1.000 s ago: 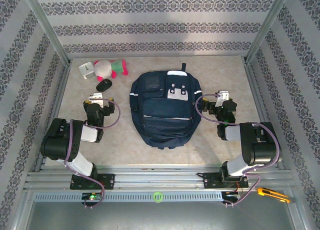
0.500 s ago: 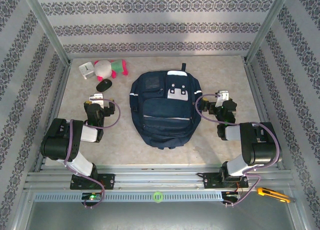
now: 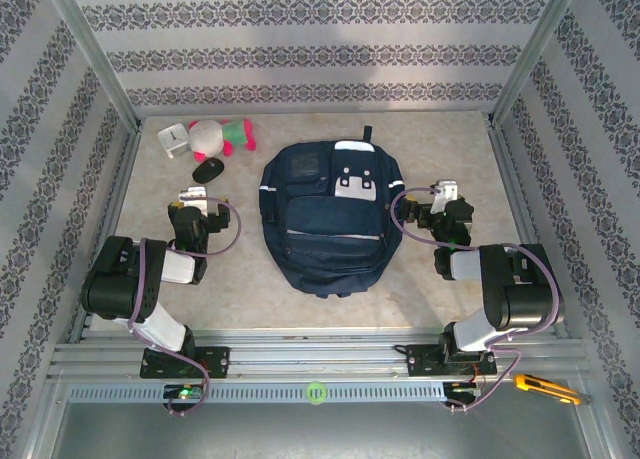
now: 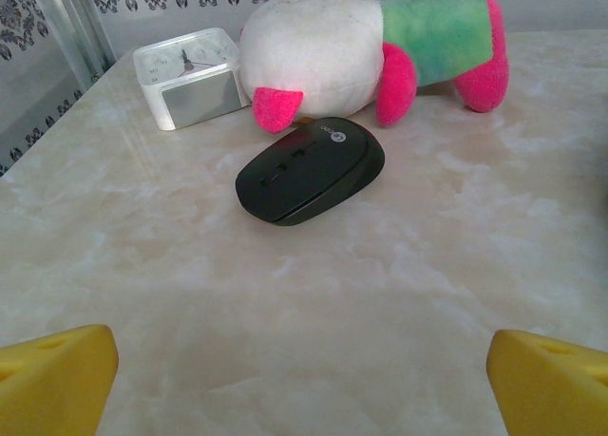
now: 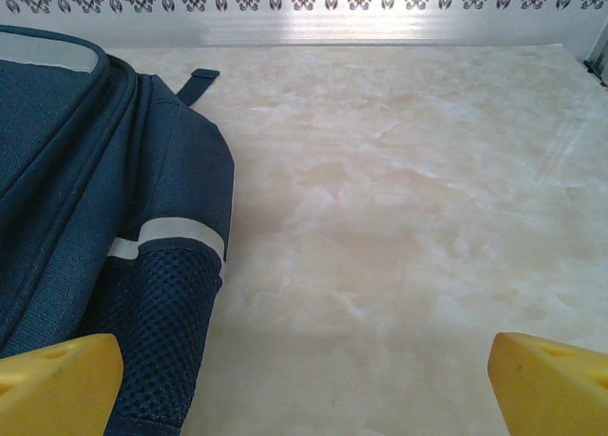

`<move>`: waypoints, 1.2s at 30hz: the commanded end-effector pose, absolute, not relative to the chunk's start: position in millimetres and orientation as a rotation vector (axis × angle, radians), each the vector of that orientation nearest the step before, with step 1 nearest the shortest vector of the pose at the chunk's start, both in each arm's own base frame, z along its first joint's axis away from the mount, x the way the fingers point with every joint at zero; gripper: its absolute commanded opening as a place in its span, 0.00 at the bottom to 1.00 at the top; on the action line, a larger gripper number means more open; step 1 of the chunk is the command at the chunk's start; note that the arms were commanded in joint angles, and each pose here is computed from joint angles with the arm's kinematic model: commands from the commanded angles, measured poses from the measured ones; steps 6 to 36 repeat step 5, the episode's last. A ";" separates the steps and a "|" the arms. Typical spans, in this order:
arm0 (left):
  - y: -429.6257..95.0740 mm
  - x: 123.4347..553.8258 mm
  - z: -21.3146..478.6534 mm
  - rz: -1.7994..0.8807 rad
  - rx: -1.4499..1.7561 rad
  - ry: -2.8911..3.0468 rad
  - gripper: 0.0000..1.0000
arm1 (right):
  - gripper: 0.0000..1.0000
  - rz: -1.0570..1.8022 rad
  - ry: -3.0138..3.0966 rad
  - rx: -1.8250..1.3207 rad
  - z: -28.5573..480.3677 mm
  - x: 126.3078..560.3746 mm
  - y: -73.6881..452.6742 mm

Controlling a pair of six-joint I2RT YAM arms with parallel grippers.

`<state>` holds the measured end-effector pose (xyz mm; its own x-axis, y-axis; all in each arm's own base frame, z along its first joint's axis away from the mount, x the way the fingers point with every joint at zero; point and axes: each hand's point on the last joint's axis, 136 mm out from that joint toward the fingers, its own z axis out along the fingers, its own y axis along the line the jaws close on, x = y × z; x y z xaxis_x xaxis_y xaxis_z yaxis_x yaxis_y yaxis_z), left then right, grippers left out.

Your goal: Pack the student bag

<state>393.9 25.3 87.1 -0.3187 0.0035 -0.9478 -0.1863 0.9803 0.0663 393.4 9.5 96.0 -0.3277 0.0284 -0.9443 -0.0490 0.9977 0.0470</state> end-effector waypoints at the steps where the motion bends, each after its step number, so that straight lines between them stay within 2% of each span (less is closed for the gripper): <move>1: 28.3 395.9 90.9 0.180 -0.153 1.881 0.99 | 0.98 0.073 1.871 0.005 106.9 398.7 5.2; 36: 29.1 395.3 91.0 0.185 -0.155 1.879 0.99 | 0.98 0.074 1.871 0.004 106.8 398.7 5.5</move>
